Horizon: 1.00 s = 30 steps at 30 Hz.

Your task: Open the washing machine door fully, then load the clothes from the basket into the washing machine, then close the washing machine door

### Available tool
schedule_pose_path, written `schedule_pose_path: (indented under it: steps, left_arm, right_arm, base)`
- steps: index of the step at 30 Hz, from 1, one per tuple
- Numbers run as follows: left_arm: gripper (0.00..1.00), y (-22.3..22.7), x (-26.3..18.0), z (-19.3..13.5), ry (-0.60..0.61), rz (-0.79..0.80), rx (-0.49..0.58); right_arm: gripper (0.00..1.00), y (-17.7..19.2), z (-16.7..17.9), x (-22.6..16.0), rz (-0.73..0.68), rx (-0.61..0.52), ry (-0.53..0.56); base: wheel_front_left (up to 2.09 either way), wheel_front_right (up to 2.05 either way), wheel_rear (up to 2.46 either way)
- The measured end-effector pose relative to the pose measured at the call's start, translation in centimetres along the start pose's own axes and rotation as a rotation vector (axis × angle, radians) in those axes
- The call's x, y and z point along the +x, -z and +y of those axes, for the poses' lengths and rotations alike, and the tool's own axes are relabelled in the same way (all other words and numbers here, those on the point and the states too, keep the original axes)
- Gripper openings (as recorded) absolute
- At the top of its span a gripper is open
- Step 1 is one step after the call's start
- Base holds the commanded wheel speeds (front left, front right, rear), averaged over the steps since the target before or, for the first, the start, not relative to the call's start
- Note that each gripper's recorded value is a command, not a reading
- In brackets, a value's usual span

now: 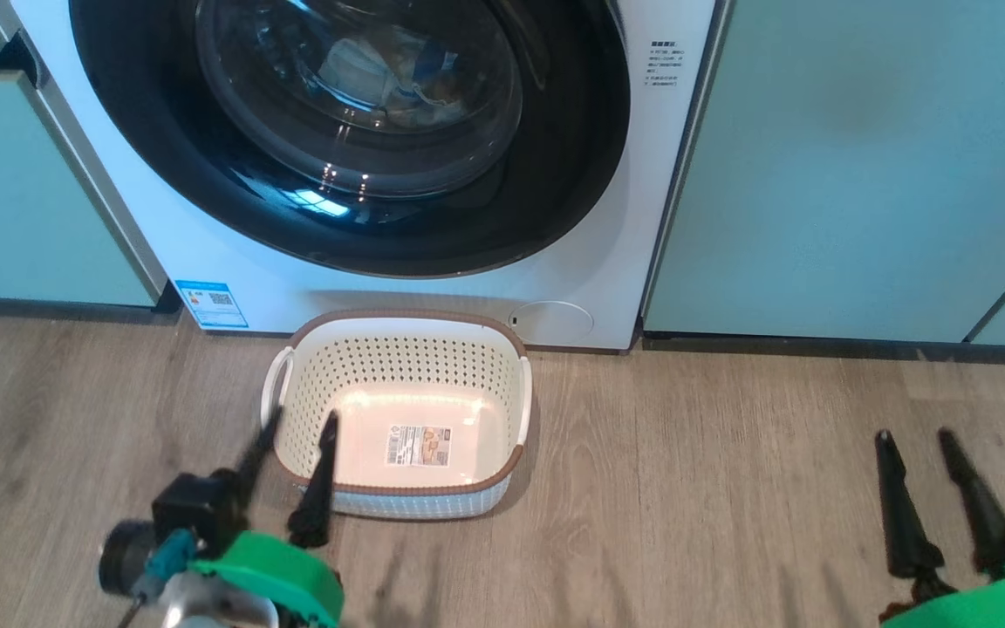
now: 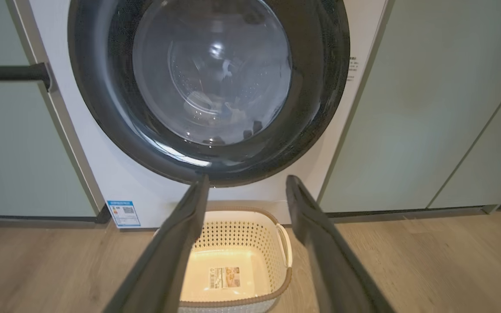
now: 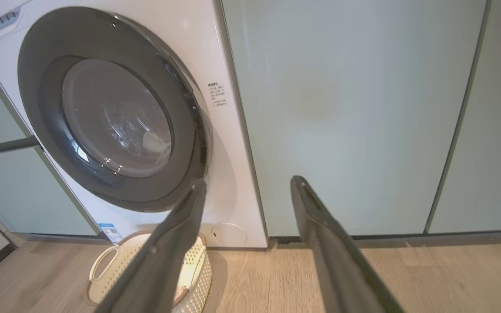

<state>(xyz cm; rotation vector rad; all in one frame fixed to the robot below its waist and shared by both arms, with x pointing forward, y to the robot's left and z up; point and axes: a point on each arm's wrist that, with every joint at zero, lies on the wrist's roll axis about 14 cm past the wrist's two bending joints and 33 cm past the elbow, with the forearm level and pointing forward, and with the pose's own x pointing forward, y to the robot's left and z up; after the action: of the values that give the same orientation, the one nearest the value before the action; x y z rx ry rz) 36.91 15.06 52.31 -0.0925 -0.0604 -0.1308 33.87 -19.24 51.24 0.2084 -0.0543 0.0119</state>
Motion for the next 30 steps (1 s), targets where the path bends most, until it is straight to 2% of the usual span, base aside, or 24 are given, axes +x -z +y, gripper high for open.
schedule_pose_path:
  steps: [6, 30]
  left_arm:
    - [0.00, 3.5, -1.6, 0.1, -0.025, 0.112, -0.045]
    - [0.00, 4.6, -1.7, 1.0, -0.077, 0.159, -0.307]
  right_arm:
    - [0.00, 3.0, -0.5, -1.2, 0.095, 0.036, 0.025]
    - [0.00, 3.8, -0.9, -1.0, 0.114, 0.296, 0.070]
  base:
    - [0.00, 0.00, 0.00]
    - [0.00, 0.00, 0.00]
